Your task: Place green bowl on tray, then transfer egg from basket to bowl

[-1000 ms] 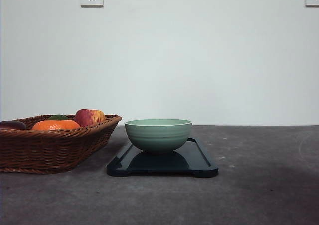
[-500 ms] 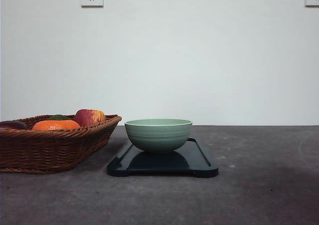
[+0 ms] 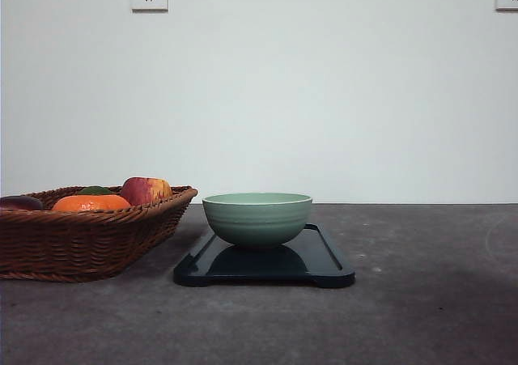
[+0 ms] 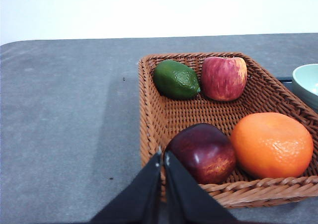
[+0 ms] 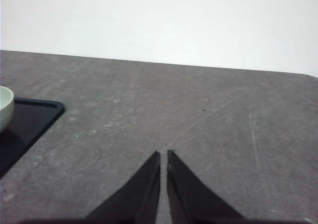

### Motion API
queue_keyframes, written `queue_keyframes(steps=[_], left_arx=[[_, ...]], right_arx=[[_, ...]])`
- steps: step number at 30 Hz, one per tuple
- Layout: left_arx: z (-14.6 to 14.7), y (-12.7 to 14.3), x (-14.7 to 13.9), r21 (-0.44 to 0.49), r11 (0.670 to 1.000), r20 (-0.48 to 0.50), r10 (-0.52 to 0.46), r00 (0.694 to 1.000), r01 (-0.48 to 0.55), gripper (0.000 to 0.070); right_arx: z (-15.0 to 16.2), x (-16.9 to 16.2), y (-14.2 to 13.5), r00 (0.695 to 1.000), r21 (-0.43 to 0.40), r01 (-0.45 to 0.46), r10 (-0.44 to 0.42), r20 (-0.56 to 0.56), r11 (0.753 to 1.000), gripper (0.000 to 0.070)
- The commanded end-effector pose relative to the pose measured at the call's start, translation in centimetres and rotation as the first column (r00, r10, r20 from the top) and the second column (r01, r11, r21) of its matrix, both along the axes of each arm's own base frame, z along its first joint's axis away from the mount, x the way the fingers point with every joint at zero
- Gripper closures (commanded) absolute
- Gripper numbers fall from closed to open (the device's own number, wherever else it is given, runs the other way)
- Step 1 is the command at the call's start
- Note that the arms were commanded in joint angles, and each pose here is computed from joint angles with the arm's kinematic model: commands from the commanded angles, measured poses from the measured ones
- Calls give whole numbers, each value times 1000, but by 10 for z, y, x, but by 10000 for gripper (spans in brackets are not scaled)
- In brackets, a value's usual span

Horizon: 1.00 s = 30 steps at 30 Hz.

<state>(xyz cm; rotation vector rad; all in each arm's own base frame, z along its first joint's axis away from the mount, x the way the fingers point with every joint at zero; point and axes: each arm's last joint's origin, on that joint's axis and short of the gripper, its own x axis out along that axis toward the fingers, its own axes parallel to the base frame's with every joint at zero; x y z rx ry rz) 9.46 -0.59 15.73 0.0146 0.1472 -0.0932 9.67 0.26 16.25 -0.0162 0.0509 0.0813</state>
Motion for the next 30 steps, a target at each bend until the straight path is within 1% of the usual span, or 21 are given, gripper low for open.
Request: queue_keyframes(steps=[1,30], left_arx=[[-5,0,1,0,1000,-7,1,1000,-1,700],[-5,0,1,0,1000,-7,1,1000,-1,700]], right_arx=[[0,0,0,1000,14,2,-2,6,1000,683],[0,0,0,1000,14,1,-2,6,1000,682]])
